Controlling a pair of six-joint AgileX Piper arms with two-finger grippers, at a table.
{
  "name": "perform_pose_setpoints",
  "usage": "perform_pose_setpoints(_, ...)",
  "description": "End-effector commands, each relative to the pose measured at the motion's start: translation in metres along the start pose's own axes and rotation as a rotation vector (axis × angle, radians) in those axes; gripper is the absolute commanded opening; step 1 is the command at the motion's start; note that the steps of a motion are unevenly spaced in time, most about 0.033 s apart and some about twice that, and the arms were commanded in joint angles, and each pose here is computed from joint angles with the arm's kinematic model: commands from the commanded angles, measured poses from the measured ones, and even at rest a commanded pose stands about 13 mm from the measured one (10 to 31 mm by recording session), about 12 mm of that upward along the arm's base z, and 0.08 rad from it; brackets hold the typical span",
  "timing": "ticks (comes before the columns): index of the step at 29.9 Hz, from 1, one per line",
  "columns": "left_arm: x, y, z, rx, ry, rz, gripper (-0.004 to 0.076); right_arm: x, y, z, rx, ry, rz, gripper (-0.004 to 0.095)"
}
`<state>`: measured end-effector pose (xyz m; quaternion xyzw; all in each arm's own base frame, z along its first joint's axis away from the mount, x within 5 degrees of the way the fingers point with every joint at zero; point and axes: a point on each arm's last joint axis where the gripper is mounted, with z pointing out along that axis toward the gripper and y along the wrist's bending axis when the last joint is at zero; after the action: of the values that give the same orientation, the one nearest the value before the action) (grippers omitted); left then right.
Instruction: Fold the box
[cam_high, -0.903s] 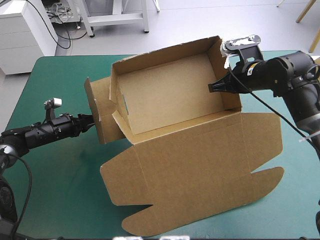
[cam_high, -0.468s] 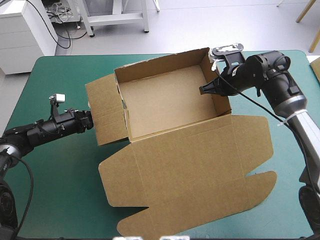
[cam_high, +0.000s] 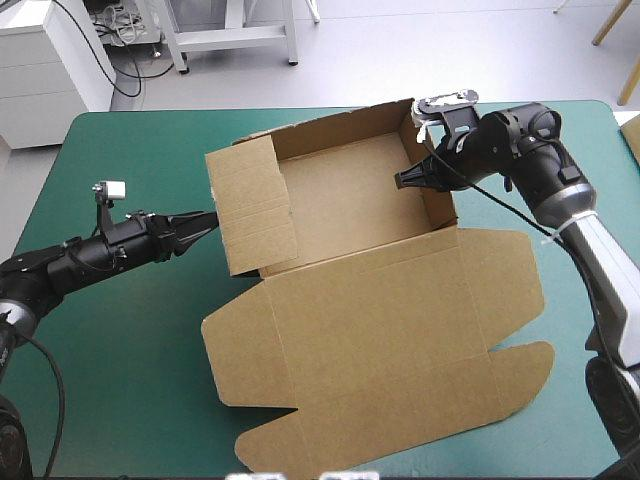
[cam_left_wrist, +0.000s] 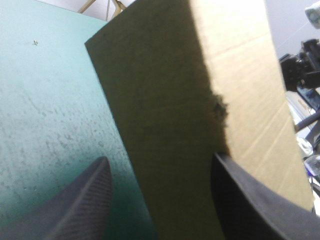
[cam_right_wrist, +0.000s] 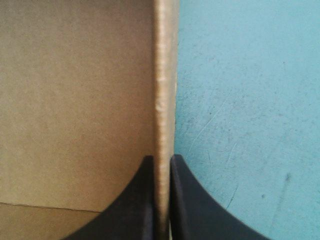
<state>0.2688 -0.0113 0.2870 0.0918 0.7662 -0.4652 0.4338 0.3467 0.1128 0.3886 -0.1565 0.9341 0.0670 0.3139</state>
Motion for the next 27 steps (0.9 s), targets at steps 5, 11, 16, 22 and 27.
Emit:
perform_pose_setpoints(5,-0.014,-0.04,-0.004,0.173,-0.083,0.001,0.0421,-0.012,-0.002,-0.016,0.005,-0.11,0.002,-0.0021)
perform_pose_setpoints(11,-0.009,-0.044,0.008,0.163,-0.038,-0.021,0.0421,-0.012,-0.001,-0.01,0.001,-0.099,0.002,-0.002)
perform_pose_setpoints(16,-0.019,-0.046,0.009,0.106,-0.011,-0.026,0.0421,-0.012,0.003,-0.01,0.011,-0.102,-0.014,-0.0018)
perform_pose_setpoints(22,-0.051,-0.053,0.003,-0.098,0.106,-0.036,0.0421,-0.016,0.031,-0.011,0.076,-0.161,-0.076,-0.0016)
perform_pose_setpoints(27,-0.063,-0.056,-0.004,-0.262,0.192,-0.041,0.0421,-0.021,0.045,-0.012,0.031,-0.224,-0.069,-0.0016)
